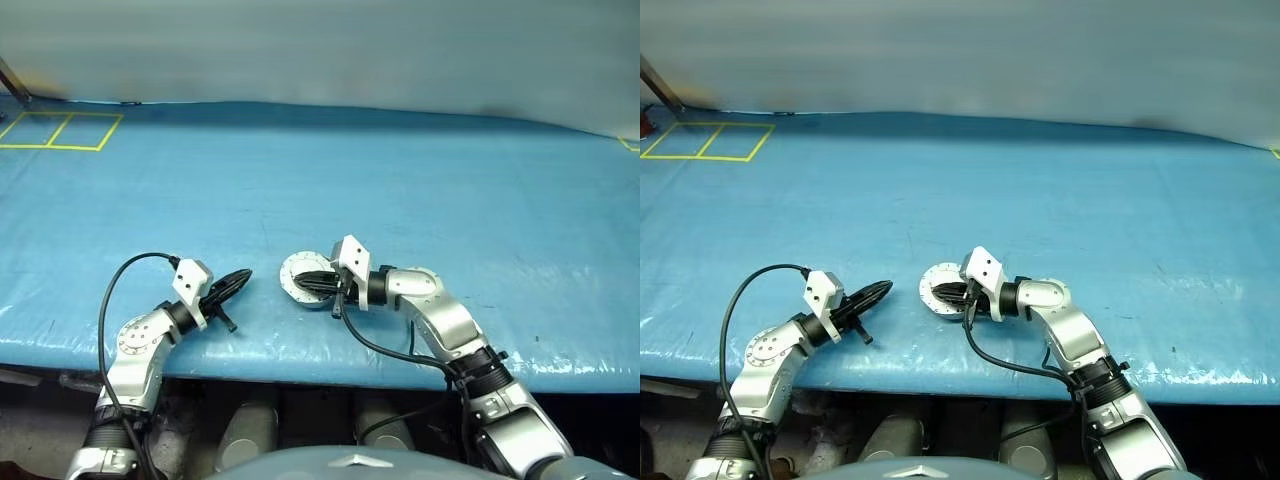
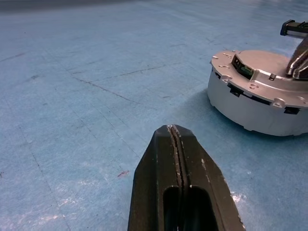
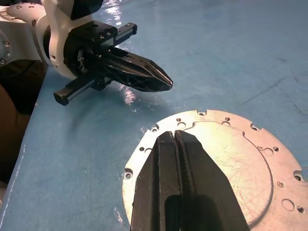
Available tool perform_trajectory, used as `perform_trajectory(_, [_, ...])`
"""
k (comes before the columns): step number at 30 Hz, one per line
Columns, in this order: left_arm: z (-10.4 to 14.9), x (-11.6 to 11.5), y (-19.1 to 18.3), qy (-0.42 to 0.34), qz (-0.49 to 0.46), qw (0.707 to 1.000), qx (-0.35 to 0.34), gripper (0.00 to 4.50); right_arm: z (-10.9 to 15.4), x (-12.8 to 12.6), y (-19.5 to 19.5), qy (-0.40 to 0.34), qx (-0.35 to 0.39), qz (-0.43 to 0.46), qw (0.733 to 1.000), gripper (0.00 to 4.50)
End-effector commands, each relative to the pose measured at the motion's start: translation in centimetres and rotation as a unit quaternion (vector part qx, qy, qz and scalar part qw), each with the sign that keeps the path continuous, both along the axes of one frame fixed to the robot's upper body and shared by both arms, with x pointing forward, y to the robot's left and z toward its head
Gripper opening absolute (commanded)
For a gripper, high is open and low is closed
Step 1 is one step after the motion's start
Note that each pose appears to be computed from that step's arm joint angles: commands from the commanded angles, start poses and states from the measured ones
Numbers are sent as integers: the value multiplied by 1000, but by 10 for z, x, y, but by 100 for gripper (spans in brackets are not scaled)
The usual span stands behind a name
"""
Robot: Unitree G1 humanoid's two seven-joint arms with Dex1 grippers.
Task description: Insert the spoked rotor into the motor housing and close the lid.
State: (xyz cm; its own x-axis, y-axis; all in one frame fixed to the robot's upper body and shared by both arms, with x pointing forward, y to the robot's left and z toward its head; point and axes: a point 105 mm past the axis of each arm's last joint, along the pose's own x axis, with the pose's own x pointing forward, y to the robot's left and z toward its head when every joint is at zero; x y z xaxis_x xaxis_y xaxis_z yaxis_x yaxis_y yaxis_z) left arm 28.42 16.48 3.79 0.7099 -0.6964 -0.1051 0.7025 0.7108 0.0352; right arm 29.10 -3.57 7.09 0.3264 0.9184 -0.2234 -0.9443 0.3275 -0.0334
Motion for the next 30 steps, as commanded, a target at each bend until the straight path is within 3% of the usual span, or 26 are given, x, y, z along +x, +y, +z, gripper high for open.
perform_trajectory(1, [12, 2, -13, -20, -29, 999, -9, 0, 10, -2, -8, 5, 35, -36, 999, 8])
perform_trajectory(4, [9, 2, -19, -15, -42, 999, -11, 0, 20, 0, -14, -9, 53, -66, 996, 67])
perform_trajectory(10, [7, 3, -27, -8, -59, 998, -14, 0, 26, -7, -9, -17, 62, -62, 996, 268])
perform_trajectory(15, [5, 4, -32, -4, -71, 997, -15, 0, 14, -4, -3, -20, 39, -77, 996, 432])
perform_trajectory(16, [5, 4, -33, -3, -73, 997, -15, 0, 13, -4, -2, -19, 39, -77, 996, 448])
perform_trajectory(30, [3, 1, -38, -3, -79, 997, -15, 0, -4, 6, -5, -23, 12, -105, 994, 448])
